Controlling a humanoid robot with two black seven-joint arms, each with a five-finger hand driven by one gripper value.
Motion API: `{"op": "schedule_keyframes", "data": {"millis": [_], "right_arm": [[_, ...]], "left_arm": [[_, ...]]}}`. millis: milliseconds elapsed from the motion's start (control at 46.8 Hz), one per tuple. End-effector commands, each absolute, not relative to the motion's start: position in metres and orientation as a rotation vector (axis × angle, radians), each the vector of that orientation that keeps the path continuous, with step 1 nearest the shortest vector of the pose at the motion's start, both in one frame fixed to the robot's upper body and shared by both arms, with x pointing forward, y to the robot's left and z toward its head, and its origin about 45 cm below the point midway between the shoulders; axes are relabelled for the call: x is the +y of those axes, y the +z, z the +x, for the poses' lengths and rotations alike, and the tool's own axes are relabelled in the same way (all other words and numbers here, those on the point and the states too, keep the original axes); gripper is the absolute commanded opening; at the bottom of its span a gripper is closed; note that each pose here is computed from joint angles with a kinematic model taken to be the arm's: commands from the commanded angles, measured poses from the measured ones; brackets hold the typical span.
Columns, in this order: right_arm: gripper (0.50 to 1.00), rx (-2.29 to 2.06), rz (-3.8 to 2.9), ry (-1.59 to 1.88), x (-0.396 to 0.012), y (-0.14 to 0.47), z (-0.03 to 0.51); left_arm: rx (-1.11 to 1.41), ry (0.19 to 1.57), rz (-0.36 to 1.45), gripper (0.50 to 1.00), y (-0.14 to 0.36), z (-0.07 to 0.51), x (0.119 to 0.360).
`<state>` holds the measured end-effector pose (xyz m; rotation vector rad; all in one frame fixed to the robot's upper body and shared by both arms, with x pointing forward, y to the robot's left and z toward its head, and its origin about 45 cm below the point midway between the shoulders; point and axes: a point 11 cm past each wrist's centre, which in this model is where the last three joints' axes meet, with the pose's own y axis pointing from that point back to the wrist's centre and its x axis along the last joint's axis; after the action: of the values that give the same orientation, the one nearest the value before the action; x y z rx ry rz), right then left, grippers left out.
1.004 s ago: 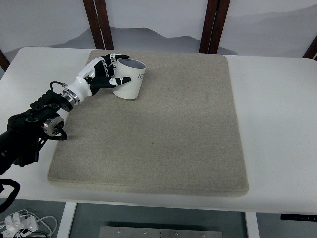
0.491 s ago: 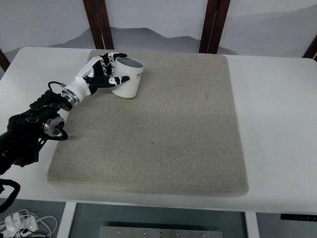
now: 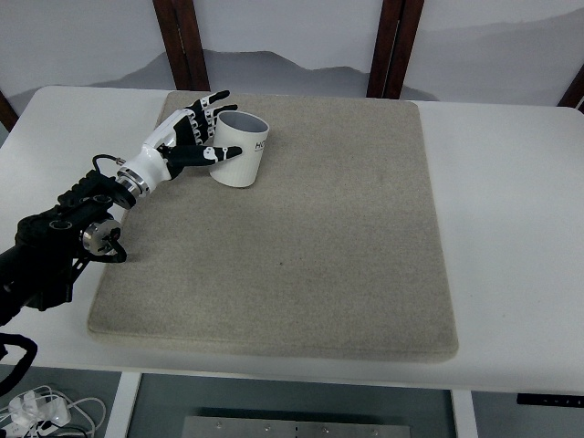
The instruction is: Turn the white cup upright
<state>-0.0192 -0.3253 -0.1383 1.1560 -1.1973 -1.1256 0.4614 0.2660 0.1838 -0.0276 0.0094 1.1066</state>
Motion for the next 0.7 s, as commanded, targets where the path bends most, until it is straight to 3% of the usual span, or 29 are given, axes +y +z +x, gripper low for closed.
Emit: {"op": "schedule_keyframes", "data": {"millis": [0,470,683], "right_arm": [[0.952,-1.197,1.156,-1.126,-0.325,-0.138,-0.019],[0.952,-1.197,1.156,-1.126,-0.325,-0.138,-0.019],[0.952,-1.197,1.156,-1.126,-0.325,-0.138,-0.019]], "left_arm": [[0.014,1.093,-0.035,0.994,0.185,0.461,0.263],[0.016,1.049,-0.112,0.994,0.212,0.47,0.264],[-0.01,1.056,-0.167,0.994,0.238,0.48,0.277]]}}
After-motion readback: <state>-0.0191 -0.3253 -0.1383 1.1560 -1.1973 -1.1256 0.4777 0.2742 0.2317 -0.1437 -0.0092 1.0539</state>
